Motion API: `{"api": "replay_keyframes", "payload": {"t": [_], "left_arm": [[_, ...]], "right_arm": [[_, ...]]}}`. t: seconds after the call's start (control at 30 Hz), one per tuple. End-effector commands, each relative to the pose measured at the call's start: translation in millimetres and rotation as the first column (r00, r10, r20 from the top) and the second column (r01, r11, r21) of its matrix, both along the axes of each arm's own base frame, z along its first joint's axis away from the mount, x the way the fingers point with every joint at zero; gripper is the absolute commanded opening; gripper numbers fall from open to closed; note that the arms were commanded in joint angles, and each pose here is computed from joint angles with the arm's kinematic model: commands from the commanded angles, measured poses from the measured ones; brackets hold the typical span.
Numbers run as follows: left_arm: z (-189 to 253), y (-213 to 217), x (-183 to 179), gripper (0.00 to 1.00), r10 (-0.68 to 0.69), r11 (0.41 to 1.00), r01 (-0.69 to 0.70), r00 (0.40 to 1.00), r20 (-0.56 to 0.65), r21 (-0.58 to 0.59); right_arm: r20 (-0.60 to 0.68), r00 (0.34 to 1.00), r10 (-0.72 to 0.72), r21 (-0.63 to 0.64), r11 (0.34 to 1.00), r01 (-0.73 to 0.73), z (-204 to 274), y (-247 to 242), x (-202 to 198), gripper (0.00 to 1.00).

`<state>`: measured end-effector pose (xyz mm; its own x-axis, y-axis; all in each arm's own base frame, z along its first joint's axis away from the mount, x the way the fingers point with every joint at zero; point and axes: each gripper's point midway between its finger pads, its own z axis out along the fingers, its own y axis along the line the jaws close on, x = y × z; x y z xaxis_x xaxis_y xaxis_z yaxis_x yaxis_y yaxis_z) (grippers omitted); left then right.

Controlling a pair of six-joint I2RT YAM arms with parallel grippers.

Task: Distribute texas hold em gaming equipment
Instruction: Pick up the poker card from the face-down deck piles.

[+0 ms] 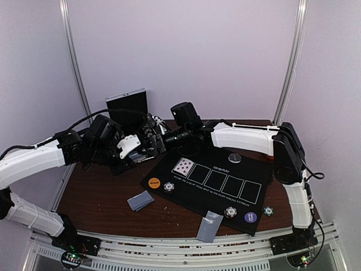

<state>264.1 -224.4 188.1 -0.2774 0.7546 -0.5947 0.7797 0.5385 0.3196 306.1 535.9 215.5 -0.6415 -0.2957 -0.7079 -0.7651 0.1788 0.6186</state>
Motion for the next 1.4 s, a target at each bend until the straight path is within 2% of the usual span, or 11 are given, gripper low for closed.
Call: {"api": "replay_keyframes", "payload": {"t": [0.0,0.17,0.4,0.53,0.67,0.73,1.1,1.2,1.27,1.37], "left_arm": [[24,-6,8,0.37,0.005,0.998,0.001,0.997,0.078,-0.070],[23,-6,9,0.37,0.008,0.998,-0.003,0.997,0.078,-0.064],[19,-5,10,0.37,0.011,0.999,-0.007,0.997,0.075,-0.053],[17,-4,10,0.37,0.012,0.999,-0.008,0.997,0.072,-0.047],[15,-3,10,0.37,0.014,0.999,-0.011,0.997,0.071,-0.041],[15,-3,10,0.37,0.015,0.999,-0.012,0.997,0.072,-0.040],[11,-1,12,0.37,0.032,0.999,-0.030,0.997,0.072,-0.034],[10,0,11,0.37,0.037,0.999,-0.034,0.997,0.070,-0.036],[9,1,11,0.37,0.041,0.999,-0.039,0.997,0.071,-0.036],[10,2,11,0.37,0.046,0.998,-0.043,0.996,0.075,-0.038]], "right_arm": [[0.021,0.998,-0.051,-0.069,0.996,0.053,-5,-17,10,0.47],[0.037,0.998,-0.050,-0.091,0.994,0.053,-1,-20,9,0.37],[0.048,0.998,-0.050,-0.104,0.993,0.055,4,-22,10,0.34],[0.053,0.998,-0.046,-0.099,0.994,0.051,10,-22,10,0.23],[0.068,0.996,-0.056,-0.115,0.991,0.064,14,-27,12,0.07],[0.068,0.996,-0.065,-0.128,0.989,0.074,13,-31,14,0.03],[0.133,0.983,-0.123,-0.188,0.971,0.147,24,-65,23,0.00],[0.208,0.960,-0.187,-0.237,0.943,0.235,30,-92,35,0.00],[0.298,0.925,-0.235,-0.299,0.898,0.325,31,-117,44,0.00],[0.473,0.837,-0.276,-0.429,0.758,0.492,25,-168,58,0.00]]}}
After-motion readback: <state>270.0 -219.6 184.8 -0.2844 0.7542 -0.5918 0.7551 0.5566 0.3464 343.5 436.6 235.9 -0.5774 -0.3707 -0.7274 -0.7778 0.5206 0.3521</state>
